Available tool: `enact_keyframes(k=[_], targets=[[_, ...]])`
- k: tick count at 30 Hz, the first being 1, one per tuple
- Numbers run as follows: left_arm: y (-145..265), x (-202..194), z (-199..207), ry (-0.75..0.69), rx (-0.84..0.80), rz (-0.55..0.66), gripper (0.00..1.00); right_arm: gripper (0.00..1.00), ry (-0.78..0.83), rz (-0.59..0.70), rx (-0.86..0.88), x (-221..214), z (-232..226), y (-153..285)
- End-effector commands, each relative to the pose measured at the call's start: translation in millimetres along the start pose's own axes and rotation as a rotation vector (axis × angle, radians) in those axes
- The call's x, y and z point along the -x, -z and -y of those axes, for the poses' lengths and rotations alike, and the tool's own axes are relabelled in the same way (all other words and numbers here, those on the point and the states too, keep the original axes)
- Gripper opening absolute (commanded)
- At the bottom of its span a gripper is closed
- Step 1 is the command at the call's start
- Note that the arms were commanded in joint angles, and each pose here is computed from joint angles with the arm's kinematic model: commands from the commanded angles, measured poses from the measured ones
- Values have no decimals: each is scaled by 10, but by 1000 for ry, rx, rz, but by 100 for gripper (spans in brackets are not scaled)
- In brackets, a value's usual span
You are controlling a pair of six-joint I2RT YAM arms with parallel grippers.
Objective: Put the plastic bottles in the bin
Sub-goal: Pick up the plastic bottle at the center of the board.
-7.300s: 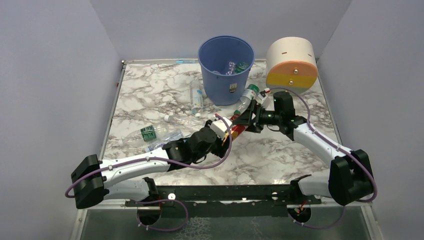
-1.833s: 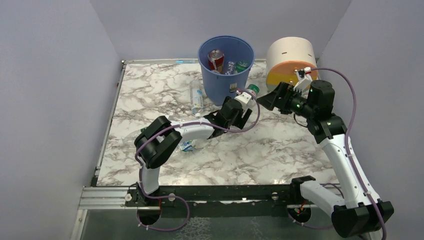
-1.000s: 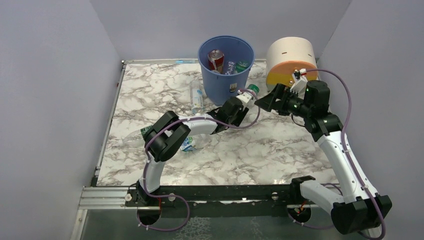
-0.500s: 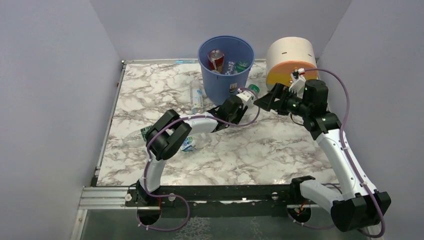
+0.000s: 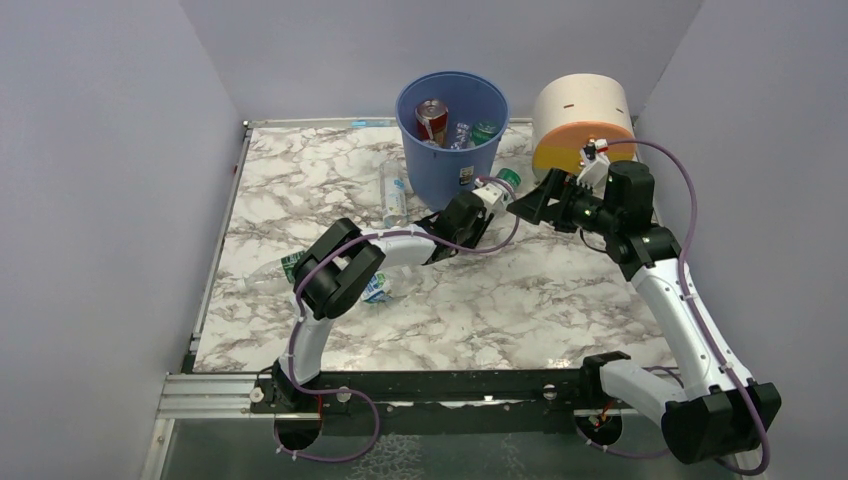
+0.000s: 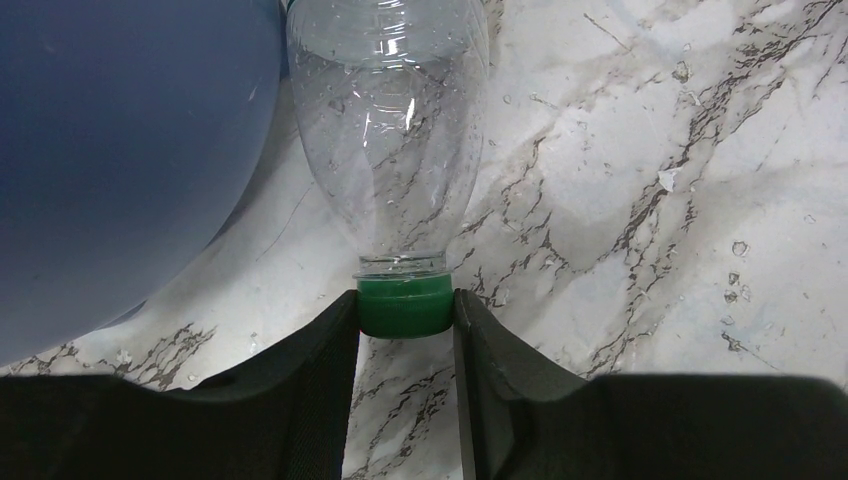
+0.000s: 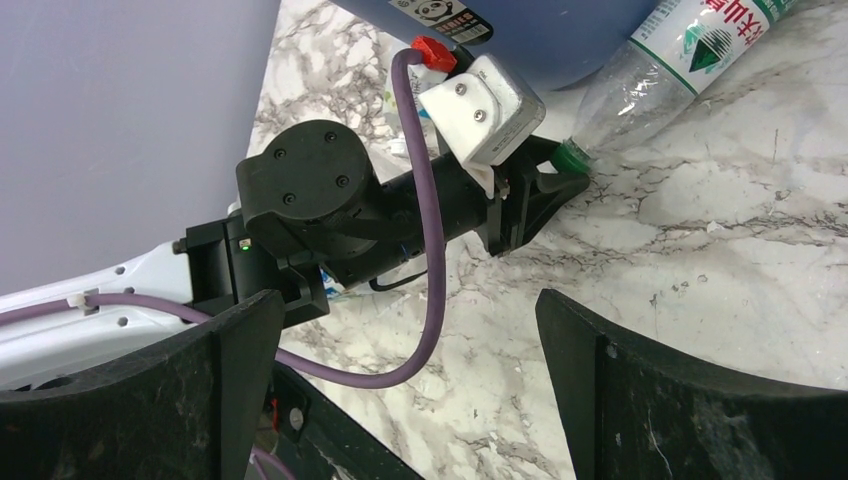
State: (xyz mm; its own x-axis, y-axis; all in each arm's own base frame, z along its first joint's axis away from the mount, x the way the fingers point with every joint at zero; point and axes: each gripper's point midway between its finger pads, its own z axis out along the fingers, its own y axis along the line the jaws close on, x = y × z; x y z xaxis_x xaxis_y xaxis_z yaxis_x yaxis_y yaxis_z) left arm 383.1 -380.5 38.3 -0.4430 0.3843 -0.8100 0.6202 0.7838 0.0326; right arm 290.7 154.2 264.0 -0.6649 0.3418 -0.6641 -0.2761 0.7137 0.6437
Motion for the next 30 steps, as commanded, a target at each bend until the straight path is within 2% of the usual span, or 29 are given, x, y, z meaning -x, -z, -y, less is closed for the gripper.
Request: enact_keyframes(k=[1, 17, 30], targets=[[151, 170, 36, 30, -35, 31, 32, 99, 27, 15, 33, 17, -82, 40], [914, 135, 31, 104, -79, 59, 31, 99, 19, 16, 23, -12, -60, 56], [1679, 352, -16, 141, -113, 158, 31, 99, -88, -18, 13, -150, 35, -43]])
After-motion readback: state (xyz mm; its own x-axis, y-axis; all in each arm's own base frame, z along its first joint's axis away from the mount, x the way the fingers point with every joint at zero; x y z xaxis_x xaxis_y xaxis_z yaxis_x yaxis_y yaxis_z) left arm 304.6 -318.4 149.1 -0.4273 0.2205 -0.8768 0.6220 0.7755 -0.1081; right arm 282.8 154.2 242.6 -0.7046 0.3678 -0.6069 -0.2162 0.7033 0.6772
